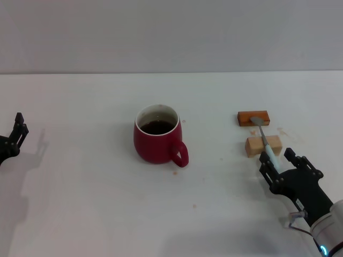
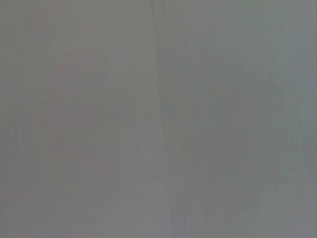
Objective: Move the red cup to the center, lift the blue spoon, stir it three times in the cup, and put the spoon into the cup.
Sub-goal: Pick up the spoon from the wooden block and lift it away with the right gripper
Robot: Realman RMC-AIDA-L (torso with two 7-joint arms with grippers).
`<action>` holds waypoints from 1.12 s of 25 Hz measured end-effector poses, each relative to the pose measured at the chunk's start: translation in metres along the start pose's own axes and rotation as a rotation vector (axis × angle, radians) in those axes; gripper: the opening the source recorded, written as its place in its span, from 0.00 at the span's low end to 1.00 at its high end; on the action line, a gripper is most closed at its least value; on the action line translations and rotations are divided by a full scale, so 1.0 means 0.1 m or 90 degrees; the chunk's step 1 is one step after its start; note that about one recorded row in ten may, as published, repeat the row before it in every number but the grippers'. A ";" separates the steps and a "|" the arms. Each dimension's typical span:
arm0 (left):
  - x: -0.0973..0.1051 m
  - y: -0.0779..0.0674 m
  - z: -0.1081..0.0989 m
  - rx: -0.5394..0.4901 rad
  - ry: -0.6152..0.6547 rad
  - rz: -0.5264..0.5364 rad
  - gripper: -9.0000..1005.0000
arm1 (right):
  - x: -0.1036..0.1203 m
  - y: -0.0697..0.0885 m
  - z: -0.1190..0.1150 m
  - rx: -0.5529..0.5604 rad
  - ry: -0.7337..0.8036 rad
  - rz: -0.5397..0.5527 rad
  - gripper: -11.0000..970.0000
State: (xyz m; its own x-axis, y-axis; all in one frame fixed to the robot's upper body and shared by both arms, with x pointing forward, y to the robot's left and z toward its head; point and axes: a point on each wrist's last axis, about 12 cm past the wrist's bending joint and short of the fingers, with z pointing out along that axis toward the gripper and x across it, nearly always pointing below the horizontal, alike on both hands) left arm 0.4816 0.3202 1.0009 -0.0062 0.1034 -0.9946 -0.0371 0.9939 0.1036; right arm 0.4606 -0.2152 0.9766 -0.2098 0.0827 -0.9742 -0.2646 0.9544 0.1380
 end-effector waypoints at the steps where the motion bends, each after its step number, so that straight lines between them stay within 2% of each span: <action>1: 0.00 0.00 0.00 0.000 0.000 0.000 0.84 | 0.00 0.00 0.01 -0.001 0.001 0.000 0.62; 7: 0.00 0.00 0.00 0.000 -0.001 0.001 0.84 | 0.00 0.01 0.01 -0.003 0.000 0.000 0.62; 11: -0.01 0.00 0.01 0.001 -0.001 0.002 0.84 | -0.01 0.02 0.02 -0.006 0.000 -0.002 0.49; 28: 0.00 0.01 0.00 0.000 0.000 0.004 0.84 | 0.00 0.02 0.05 -0.009 0.013 -0.004 0.40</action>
State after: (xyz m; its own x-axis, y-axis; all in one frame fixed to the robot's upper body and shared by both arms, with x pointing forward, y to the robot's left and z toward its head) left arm 0.4818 0.3215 1.0010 -0.0072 0.1097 -0.9939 -0.0375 0.9932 0.1099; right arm 0.4645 -0.2120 0.9759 -0.2269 0.0711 -0.9713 -0.2796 0.9506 0.1349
